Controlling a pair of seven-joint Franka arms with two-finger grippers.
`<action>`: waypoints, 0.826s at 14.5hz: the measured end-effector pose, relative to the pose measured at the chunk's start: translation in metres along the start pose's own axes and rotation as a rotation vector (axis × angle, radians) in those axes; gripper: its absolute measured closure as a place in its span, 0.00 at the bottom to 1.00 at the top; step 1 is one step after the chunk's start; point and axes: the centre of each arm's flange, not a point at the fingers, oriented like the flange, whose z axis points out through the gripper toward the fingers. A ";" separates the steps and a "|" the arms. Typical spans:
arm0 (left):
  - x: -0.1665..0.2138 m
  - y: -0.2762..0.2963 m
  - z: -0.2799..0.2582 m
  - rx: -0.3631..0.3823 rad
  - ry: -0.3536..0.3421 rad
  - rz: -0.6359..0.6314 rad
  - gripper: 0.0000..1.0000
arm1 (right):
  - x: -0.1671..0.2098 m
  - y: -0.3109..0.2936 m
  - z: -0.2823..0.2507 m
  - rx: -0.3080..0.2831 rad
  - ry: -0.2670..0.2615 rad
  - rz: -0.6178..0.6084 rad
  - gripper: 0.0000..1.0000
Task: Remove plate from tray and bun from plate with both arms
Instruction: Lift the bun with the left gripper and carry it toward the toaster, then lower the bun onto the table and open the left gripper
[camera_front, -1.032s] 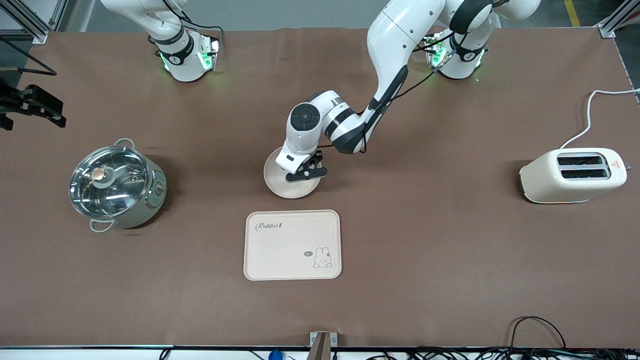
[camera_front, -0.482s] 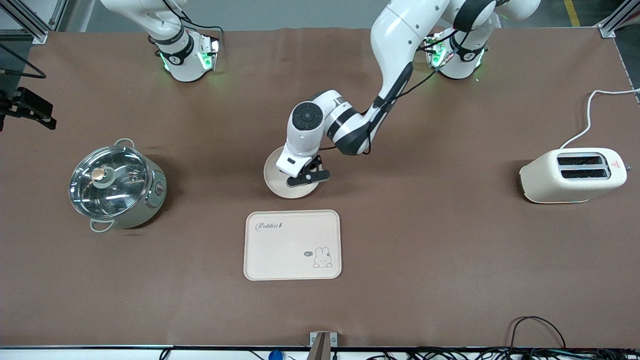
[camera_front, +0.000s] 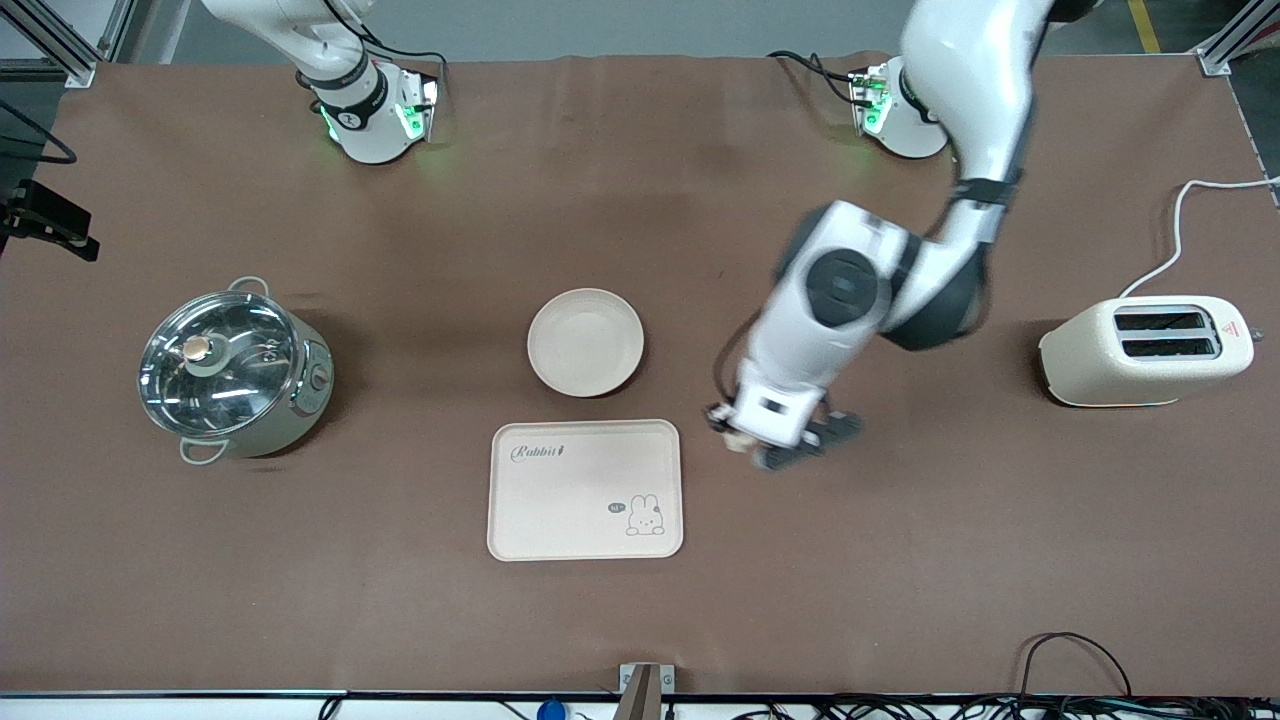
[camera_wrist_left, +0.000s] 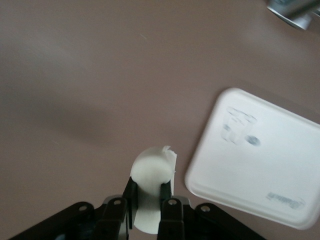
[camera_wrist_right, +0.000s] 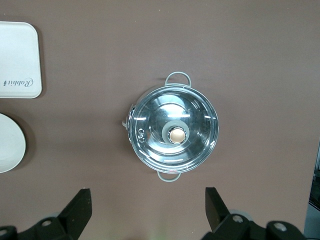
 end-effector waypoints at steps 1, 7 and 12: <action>0.028 -0.029 0.000 0.016 -0.009 0.006 0.78 | 0.000 0.000 0.000 0.000 0.001 -0.001 0.00; 0.116 -0.146 0.058 0.066 -0.057 -0.071 0.77 | 0.001 -0.008 -0.001 0.001 0.004 -0.016 0.00; 0.116 -0.168 0.133 0.115 -0.123 -0.095 0.75 | 0.001 -0.008 -0.001 0.002 0.003 -0.015 0.00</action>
